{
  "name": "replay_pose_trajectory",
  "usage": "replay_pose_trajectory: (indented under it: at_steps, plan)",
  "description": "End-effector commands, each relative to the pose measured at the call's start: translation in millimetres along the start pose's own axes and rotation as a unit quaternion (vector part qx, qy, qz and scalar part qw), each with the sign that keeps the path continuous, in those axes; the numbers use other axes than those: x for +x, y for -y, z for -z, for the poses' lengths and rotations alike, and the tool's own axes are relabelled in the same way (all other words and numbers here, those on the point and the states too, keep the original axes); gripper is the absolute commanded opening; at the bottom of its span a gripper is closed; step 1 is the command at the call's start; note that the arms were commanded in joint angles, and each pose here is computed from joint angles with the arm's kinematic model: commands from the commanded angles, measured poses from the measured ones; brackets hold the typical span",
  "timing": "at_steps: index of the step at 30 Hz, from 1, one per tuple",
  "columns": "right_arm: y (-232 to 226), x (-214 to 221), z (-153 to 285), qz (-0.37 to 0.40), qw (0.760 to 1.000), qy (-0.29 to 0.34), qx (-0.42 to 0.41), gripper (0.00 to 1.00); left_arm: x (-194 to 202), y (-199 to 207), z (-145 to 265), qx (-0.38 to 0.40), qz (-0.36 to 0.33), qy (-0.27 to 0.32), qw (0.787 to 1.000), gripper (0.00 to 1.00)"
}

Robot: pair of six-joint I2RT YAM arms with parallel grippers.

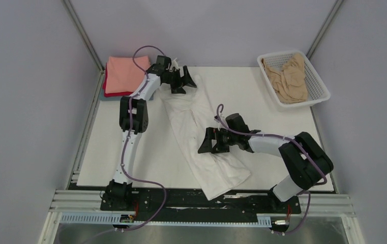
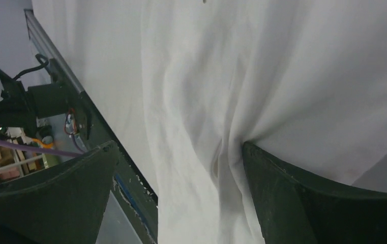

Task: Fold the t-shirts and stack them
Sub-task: Rotate the tshirt 90 degrees

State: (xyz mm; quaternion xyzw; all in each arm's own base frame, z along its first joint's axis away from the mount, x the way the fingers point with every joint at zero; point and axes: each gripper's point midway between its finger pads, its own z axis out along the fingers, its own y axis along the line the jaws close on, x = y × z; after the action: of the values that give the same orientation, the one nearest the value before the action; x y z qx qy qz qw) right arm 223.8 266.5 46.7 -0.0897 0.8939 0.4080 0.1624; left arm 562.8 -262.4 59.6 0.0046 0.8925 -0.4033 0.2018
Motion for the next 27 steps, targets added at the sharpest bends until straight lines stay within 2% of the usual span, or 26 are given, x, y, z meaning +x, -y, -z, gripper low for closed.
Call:
replay_pose_trajectory:
  at_steps: [1, 4, 10, 14, 19, 22, 24, 27]
  plan:
    - [-34, 42, -28, -0.014, 0.994, -0.092, -0.052, 1.00, 3, -22, -8, 0.001, 0.007, -0.007, 1.000, 1.00]
    - [-50, 43, -43, -0.013, 0.994, -0.095, -0.056, 1.00, -14, -10, -19, 0.043, 0.031, 0.018, 0.998, 1.00]
    - [-66, 24, -71, -0.048, 0.998, -0.042, -0.025, 1.00, -40, 37, -36, 0.145, 0.088, 0.058, 0.984, 1.00]
    - [-75, 11, -72, -0.045, 0.999, -0.001, -0.009, 1.00, -43, 60, -45, 0.138, 0.083, 0.079, 0.984, 1.00]
    - [-51, -7, -39, -0.026, 0.993, 0.077, 0.084, 1.00, -56, 38, -40, 0.042, 0.075, 0.128, 0.988, 1.00]
    - [-50, -18, -5, -0.011, 0.985, 0.135, 0.104, 1.00, -70, 34, -23, -0.010, 0.049, 0.161, 0.986, 1.00]
    - [-63, -22, 16, 0.005, 0.984, 0.160, 0.082, 1.00, -82, 49, -4, -0.015, 0.028, 0.180, 0.983, 1.00]
    - [-70, -20, 43, 0.024, 0.981, 0.177, 0.070, 1.00, -97, 100, 35, 0.020, -0.012, 0.201, 0.979, 1.00]
